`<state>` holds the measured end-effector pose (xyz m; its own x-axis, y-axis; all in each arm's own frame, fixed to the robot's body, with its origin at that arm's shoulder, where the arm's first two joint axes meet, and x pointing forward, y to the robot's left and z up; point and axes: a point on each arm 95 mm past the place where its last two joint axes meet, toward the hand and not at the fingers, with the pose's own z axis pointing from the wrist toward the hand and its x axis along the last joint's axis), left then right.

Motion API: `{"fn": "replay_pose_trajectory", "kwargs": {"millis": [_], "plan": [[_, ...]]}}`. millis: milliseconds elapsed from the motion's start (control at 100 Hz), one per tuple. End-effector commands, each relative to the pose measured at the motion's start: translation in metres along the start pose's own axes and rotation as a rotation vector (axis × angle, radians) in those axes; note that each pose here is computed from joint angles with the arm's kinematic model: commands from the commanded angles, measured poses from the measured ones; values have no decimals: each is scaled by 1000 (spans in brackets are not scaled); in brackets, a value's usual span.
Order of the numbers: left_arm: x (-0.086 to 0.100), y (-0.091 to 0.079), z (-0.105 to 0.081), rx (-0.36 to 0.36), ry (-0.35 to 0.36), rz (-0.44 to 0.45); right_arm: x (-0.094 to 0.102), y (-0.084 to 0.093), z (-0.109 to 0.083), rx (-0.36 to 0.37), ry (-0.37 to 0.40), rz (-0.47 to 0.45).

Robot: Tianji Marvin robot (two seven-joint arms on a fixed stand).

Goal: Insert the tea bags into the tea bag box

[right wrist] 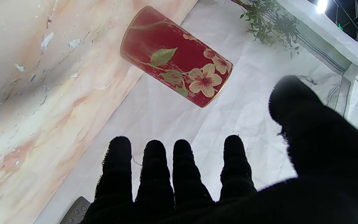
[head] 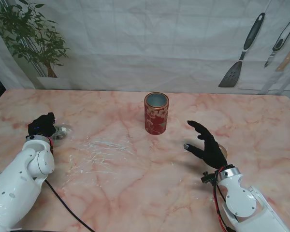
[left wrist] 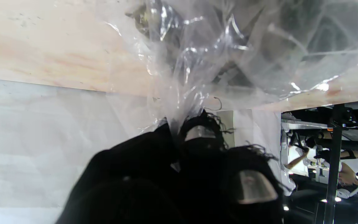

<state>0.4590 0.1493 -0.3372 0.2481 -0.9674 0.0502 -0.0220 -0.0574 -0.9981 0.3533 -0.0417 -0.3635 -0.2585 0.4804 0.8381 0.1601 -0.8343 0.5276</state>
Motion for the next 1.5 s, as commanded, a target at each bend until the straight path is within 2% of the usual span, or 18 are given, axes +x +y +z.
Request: {"fn": "replay_pose_trajectory", "kwargs": {"millis": [0, 280, 530, 610, 680, 750, 840, 930, 1110, 1220, 1380, 1490], "plan": [[2, -2, -1, -3, 15, -11, 0, -4, -2, 9, -5, 6], [3, -6, -4, -24, 21, -57, 0, -3, -1, 7, -12, 4], [5, -5, -3, 4, 19, -94, 0, -4, 0, 1, -16, 9], [5, -7, -5, -10, 29, -111, 0, -4, 0, -2, -19, 11], [5, -9, -7, -13, 44, -167, 0, -4, 0, -5, -24, 11], [7, -12, -9, -27, 51, -272, 0, -4, 0, -8, -27, 13], [9, -16, -13, -69, 62, -408, 0, -4, 0, -12, -29, 18], [9, -21, -17, -116, 79, -490, 0, -5, 0, -12, -31, 24], [12, -28, -22, -156, 99, -585, 0, -6, 1, -3, -31, 32], [18, -31, -25, -151, 101, -661, -1, -6, 2, 3, -33, 39], [24, -38, -31, -175, 147, -689, -2, -6, 4, 16, -34, 51], [32, -38, -34, -145, 162, -691, -2, -5, 5, 24, -35, 54]]}}
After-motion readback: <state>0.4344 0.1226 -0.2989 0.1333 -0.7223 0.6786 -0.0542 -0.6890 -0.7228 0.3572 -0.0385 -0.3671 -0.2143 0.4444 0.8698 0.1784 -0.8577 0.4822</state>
